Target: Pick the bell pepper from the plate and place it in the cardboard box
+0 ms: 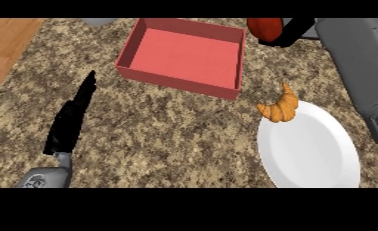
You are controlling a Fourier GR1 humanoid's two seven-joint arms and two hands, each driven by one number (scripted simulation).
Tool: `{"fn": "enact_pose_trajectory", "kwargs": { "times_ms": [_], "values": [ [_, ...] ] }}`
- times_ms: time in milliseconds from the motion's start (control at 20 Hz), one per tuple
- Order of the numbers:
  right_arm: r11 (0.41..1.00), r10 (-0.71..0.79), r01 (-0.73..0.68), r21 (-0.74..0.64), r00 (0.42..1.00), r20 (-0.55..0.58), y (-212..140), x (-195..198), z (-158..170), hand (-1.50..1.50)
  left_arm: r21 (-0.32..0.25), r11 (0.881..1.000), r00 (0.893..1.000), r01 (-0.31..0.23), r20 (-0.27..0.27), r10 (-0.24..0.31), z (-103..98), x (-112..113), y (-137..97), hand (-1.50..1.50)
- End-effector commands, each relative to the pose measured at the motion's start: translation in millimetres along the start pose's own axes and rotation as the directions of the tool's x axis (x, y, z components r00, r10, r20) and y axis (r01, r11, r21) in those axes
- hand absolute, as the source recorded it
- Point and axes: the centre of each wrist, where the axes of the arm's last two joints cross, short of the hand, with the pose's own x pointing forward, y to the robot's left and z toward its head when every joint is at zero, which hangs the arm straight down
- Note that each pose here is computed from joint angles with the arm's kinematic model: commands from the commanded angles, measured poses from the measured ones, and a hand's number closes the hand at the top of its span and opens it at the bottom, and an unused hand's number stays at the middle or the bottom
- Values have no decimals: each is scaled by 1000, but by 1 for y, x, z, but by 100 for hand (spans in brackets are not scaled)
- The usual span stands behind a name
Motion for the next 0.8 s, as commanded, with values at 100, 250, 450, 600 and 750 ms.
{"fn": "enact_pose_trajectory", "kwargs": {
  "times_ms": [100, 250, 450, 600, 750],
  "values": [
    [998, -34, 32, 57, 999, 35, 22, 17, -58, 150, 28, 1000, 999, -4, -32, 5, 4, -2, 4, 0],
    [998, -8, 8, 62, 1000, 7, 24, 42, -94, 150, 16, 1000, 1000, -4, -8, 4, 16, -8, 7, 0],
    [993, -1, 1, 119, 1000, -1, 54, 45, -110, 150, 27, 1000, 1000, 7, -15, -7, 4, 0, 10, 0],
    [989, -1, 4, 150, 1000, -21, 102, 49, -124, 150, 21, 1000, 1000, -5, -1, 5, 9, -17, 4, 0],
    [983, 3, 4, 185, 999, -40, 115, 57, -134, 150, 35, 999, 1000, 14, -12, -13, 8, -8, 14, 0]
  ]
}}
